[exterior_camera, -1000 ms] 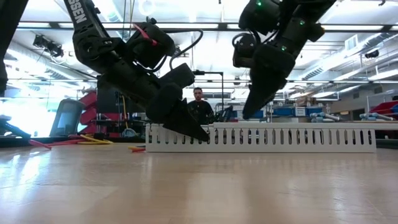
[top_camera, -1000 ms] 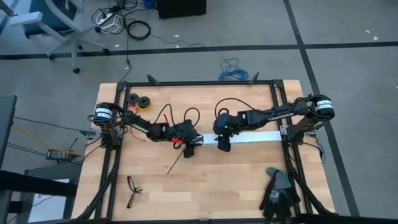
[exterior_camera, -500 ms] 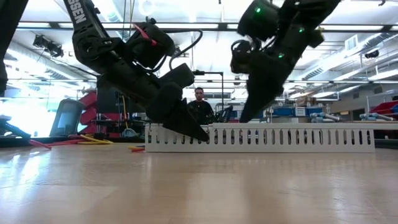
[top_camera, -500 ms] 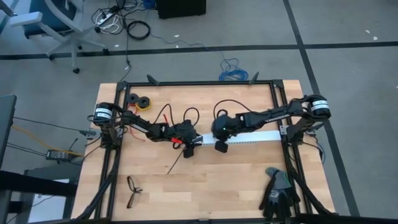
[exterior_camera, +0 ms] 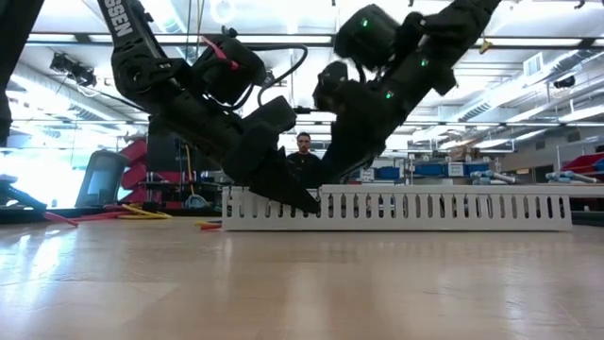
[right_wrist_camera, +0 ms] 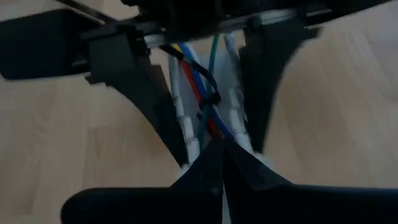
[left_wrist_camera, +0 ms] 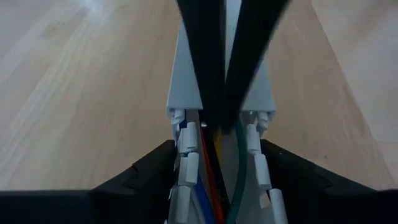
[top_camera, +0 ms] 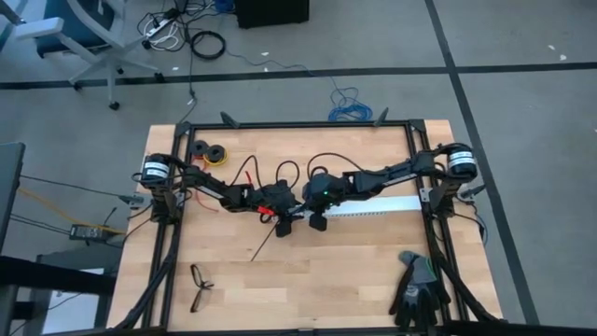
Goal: Ziptie cables
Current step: Close the white cable duct
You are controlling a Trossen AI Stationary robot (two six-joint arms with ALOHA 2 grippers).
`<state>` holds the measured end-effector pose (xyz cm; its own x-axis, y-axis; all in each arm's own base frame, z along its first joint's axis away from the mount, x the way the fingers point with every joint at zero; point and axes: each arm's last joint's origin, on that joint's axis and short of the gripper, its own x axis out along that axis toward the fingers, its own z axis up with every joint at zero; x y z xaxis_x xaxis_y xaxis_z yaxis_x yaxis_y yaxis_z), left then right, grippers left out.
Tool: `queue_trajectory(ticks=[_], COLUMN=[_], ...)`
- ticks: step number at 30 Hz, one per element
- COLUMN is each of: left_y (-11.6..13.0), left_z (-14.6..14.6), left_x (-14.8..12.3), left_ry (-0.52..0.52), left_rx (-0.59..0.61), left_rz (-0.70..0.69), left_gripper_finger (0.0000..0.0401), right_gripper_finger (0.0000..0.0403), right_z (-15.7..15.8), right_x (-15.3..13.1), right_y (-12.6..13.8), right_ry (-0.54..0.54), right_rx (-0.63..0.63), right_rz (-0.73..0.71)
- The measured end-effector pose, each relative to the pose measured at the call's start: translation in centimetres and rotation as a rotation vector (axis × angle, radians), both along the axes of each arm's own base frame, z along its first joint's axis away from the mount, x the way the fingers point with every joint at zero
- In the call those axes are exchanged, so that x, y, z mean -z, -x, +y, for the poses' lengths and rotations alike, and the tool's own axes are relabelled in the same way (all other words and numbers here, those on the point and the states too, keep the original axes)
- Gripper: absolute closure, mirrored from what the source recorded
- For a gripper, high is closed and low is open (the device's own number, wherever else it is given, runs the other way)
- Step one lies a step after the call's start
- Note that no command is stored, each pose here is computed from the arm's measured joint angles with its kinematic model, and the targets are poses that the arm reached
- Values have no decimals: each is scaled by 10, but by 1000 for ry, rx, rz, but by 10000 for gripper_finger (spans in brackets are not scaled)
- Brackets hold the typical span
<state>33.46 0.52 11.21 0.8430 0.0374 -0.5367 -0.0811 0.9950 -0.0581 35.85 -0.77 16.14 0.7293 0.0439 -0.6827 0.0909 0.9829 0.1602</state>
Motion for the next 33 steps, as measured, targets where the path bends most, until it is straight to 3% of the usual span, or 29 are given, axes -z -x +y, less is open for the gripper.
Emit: queue_trajectory(ticks=[3, 7, 10, 14, 19, 24, 29, 33], left_y=[0, 1, 1, 1, 2, 1, 1, 0], left_z=[0, 0, 0, 0, 0, 0, 0, 0], left_x=[0, 1, 1, 1, 1, 1, 1, 1], left_ry=[2, 3, 2, 0, -16, -15, -18, -18], left_rx=[4, 5, 5, 6, 14, 13, 11, 11], left_rz=[7, 19, 23, 23, 27, 19, 24, 19], left_gripper_finger=[176, 176, 176, 176, 176, 176, 176, 176], right_gripper_finger=[402, 402, 403, 403, 403, 403, 403, 403], right_z=[1, 4, 7, 10, 0, -4, 6, 12], right_x=[-16, -38, -46, -32, 5, 11, -18, -47], right_y=[7, 26, 43, 48, 8, -24, -14, 0], right_ry=[22, 106, 61, 1, -140, -23, 89, 120], right_rx=[7, 110, 153, 145, 28, -6, 6, 28], right_rz=[-10, 44, 145, 260, 188, 95, 71, 57])
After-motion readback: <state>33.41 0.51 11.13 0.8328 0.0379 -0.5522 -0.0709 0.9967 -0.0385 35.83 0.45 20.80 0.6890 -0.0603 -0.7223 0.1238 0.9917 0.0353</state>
